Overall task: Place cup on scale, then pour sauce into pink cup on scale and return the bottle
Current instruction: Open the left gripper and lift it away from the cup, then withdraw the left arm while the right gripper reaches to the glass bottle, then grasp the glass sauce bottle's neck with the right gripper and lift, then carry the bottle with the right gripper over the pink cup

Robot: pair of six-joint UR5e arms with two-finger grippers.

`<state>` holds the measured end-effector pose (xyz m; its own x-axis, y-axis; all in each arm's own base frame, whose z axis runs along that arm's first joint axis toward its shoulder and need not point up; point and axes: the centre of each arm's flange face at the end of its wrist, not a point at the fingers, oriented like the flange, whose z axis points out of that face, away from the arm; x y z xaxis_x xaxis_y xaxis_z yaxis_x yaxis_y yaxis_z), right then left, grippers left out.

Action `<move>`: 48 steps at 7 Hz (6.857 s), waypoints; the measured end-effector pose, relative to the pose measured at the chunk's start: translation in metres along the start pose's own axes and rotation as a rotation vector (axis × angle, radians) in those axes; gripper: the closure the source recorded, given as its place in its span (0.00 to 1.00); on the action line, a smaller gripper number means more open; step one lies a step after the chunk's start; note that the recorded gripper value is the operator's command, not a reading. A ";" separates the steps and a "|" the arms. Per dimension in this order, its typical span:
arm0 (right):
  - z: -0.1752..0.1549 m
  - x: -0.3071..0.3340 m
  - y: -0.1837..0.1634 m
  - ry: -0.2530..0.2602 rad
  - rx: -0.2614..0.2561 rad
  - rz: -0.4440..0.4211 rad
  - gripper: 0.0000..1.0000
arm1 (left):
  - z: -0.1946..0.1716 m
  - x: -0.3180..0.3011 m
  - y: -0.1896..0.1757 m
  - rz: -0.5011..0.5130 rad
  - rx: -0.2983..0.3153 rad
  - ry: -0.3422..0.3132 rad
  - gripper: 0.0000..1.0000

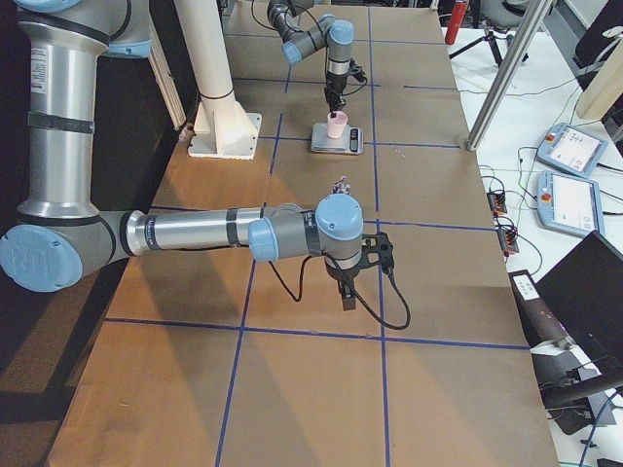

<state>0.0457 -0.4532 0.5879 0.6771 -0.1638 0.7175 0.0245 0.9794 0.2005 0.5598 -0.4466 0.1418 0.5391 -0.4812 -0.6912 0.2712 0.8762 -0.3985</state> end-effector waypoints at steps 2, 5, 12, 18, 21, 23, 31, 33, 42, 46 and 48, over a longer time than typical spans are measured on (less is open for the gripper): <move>-0.004 -0.004 -0.002 -0.004 0.008 0.011 0.00 | -0.017 -0.003 0.007 0.036 -0.004 0.042 0.00; -0.041 -0.084 -0.015 -0.060 0.071 0.115 0.00 | -0.093 -0.031 -0.008 0.135 0.045 0.064 0.00; -0.005 -0.374 0.062 -0.008 0.157 0.253 0.00 | -0.201 -0.154 -0.161 0.375 0.243 0.034 0.00; 0.151 -0.418 0.109 0.217 0.689 0.116 0.00 | -0.203 -0.265 -0.238 0.558 0.280 -0.122 0.00; 0.204 -0.397 0.119 0.272 0.791 0.061 0.00 | -0.198 -0.272 -0.243 0.565 0.274 -0.139 0.00; 0.223 -0.395 0.119 0.284 0.800 0.047 0.00 | -0.196 -0.273 -0.244 0.563 0.271 -0.143 0.00; 0.247 -0.401 0.076 0.344 0.838 0.019 0.01 | -0.196 -0.273 -0.245 0.556 0.274 -0.144 0.00; 0.248 -0.399 0.069 0.349 0.843 0.026 1.00 | -0.197 -0.271 -0.244 0.553 0.275 -0.139 0.00; 0.154 -0.497 0.015 0.359 0.831 -0.326 1.00 | -0.218 -0.325 -0.282 0.723 0.279 -0.212 0.00; 0.167 -0.597 0.033 0.843 0.792 -0.780 1.00 | -0.231 -0.429 -0.363 0.913 0.275 -0.318 0.00; 0.182 -0.631 0.041 1.043 0.733 -0.943 1.00 | -0.221 -0.457 -0.382 0.926 0.291 -0.321 0.00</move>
<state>-0.5147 -0.3316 0.2652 0.8185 -0.2027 -0.5375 0.5742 0.2595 0.7765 0.0334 -0.5676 0.4770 0.8120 0.3812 -0.4420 -0.2009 0.8935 0.4016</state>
